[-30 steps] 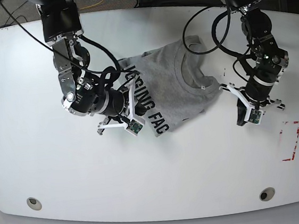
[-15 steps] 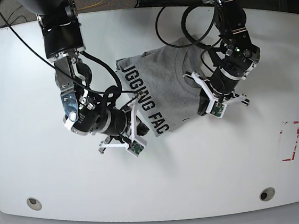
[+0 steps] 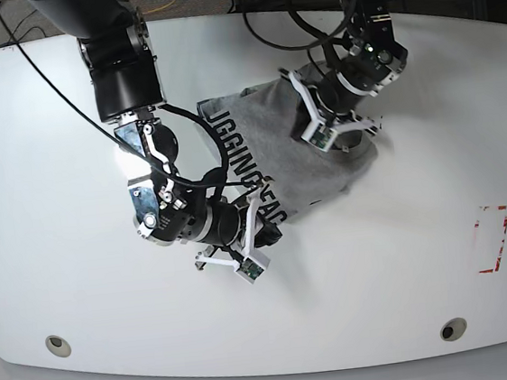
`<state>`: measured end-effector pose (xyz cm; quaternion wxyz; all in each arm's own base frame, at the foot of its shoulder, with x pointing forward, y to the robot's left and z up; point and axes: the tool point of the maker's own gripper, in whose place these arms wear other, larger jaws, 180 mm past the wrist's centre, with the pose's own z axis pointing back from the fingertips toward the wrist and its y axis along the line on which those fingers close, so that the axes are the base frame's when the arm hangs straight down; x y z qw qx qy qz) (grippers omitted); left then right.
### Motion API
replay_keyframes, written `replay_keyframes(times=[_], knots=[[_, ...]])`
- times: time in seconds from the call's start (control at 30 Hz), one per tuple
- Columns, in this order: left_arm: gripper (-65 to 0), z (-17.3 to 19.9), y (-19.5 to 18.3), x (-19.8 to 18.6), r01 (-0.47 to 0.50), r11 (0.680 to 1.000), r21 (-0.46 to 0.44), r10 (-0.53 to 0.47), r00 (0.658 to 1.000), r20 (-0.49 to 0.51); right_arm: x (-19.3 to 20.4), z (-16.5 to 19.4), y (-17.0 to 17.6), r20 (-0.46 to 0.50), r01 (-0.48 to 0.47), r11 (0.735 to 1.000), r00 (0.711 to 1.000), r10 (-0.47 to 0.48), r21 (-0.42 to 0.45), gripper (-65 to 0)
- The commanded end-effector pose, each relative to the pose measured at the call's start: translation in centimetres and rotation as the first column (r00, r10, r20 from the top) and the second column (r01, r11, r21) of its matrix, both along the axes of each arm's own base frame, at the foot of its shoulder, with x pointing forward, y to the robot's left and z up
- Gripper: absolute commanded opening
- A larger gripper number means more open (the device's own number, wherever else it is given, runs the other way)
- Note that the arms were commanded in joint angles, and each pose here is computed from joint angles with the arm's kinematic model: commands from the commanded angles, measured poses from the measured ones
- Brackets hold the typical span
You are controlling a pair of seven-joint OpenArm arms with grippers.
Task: Layout the t-shirt on the table in an organized manner, then fold the t-shirt properly
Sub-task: 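Grasp the shirt edges with both grippers and tuck them inward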
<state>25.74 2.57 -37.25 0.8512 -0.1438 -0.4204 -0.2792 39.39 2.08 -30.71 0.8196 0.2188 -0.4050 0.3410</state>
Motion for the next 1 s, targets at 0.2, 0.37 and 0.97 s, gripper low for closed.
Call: replay_keyframes(times=[0.2,0.37,0.97], knots=[[-65.0,-0.2,-0.5,-1.4,0.001,1.0,-0.021,-0.001,1.0,-0.009,1.3,0.3,1.7,-0.013,0.004,0.997,1.0,-0.003,0.076,-64.5],[-65.0,-0.8,-1.4,-2.6,0.023,0.999,-0.03,-0.024,0.999,-0.036,1.7,-0.6,2.0,-0.024,0.022,0.992,1.0,-0.019,0.126,-64.5],[-65.0,-2.6,-2.1,-2.8,0.04,0.998,-0.038,-0.044,0.995,-0.086,1.3,-5.9,1.9,-0.065,-0.011,0.994,0.998,0.018,0.106,-64.6]])
